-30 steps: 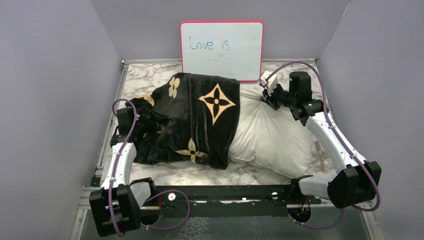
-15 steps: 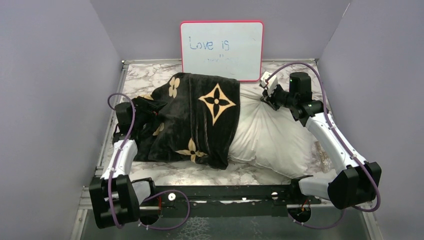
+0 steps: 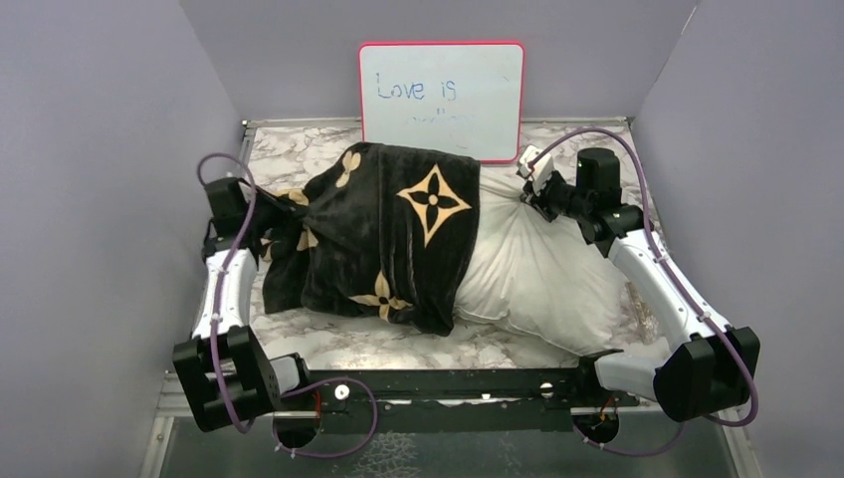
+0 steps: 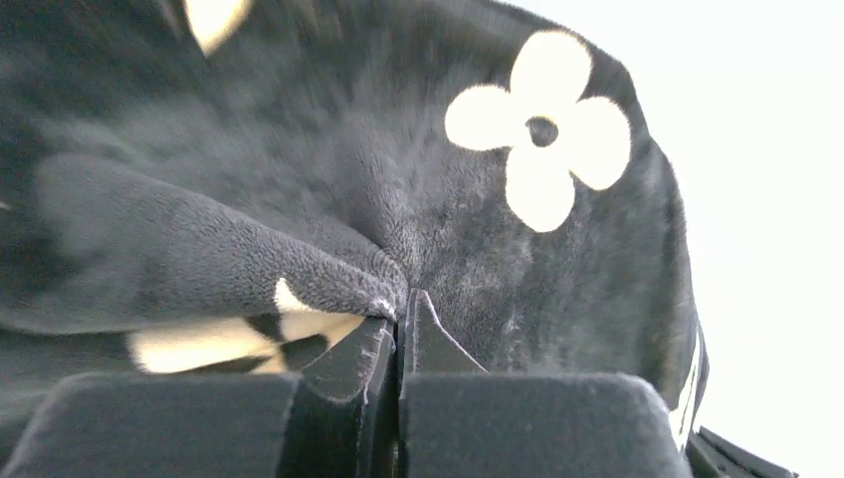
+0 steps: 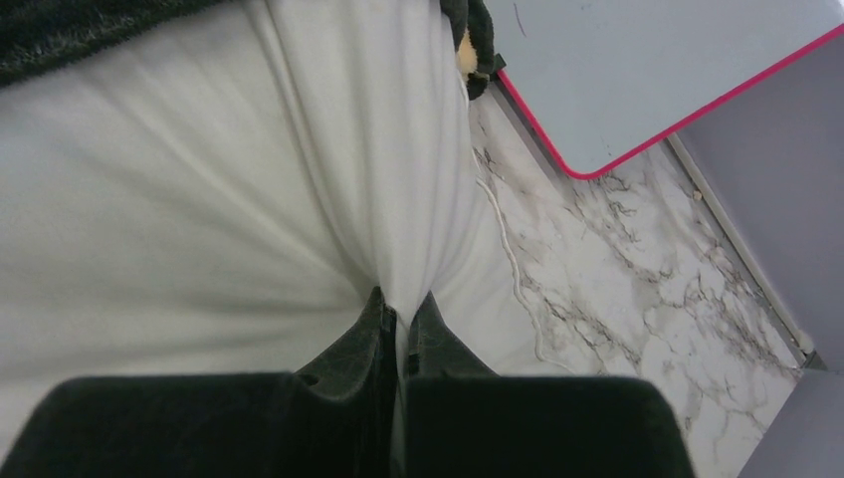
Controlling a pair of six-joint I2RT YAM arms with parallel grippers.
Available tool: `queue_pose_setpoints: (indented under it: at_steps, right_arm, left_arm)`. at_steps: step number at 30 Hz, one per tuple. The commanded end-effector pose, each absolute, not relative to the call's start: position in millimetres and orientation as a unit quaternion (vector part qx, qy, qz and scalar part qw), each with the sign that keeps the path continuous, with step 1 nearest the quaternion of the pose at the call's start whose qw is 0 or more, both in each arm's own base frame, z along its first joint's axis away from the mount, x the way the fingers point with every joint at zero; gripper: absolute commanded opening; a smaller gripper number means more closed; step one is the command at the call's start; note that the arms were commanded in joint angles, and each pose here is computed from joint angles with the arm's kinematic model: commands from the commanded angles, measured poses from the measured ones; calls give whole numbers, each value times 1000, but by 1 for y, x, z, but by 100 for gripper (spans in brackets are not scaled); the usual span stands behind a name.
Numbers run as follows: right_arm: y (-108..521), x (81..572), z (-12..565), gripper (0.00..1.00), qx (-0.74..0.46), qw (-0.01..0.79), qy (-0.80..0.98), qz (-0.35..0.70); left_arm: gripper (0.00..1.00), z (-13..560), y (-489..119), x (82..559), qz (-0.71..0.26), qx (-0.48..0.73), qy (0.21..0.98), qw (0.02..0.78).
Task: Remove the pillowcase from the pillow
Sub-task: Remove the pillow from the pillowcase.
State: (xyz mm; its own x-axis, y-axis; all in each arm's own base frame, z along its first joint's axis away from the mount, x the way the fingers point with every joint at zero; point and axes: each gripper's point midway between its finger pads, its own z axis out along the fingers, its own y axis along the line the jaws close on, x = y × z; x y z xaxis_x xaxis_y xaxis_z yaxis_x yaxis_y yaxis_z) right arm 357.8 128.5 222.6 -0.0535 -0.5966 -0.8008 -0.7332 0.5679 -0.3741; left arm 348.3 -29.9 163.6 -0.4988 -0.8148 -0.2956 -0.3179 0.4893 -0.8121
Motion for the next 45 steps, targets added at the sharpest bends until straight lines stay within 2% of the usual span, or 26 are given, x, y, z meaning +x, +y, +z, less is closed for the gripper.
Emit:
queue_pose_setpoints:
  at_steps: [1,5,10,13,14,15,17,19,22,26,30,32,35,39,45]
  right_arm:
    - [98,377,243,1,-434,542,719,-21]
    - [97,378,241,1,-433,539,722,-24]
    - [97,379,242,1,-434,540,721,-25]
    - [99,378,245,1,-435,544,717,-18]
    - [102,378,246,1,-435,546,716,-12]
    - [107,377,248,3,-435,547,715,2]
    - [120,371,251,17,-442,544,712,44]
    - [134,365,263,31,-439,550,705,88]
    - [147,361,291,43,-413,575,694,135]
    - [156,359,333,61,-335,604,696,195]
    - [159,357,362,72,-233,601,721,255]
    - [157,358,368,73,-161,587,741,283]
    - [163,344,359,72,-56,520,777,352]
    - [208,267,345,70,-137,391,747,520]
    - [212,176,285,67,-189,255,771,552]
  left_arm:
    - [0,212,65,336,-185,-377,795,438]
    - [0,224,105,324,-139,-400,785,453]
    - [0,213,115,316,-104,-407,793,441]
    - [0,211,108,317,-119,-386,802,439]
    - [8,211,103,319,-132,-373,808,437]
    - [23,211,96,321,-149,-358,813,434]
    - [47,212,84,324,-178,-333,820,430]
    - [59,219,73,325,-187,-314,825,432]
    - [68,239,58,327,-158,-287,829,453]
    - [71,269,6,332,-178,-216,834,475]
    - [71,275,-48,325,-217,-141,844,471]
    - [72,272,-67,318,-234,-111,848,463]
    - [71,262,-108,304,-274,-60,851,444]
    - [71,261,-158,282,-315,5,844,435]
    - [71,256,-187,254,-316,72,839,436]
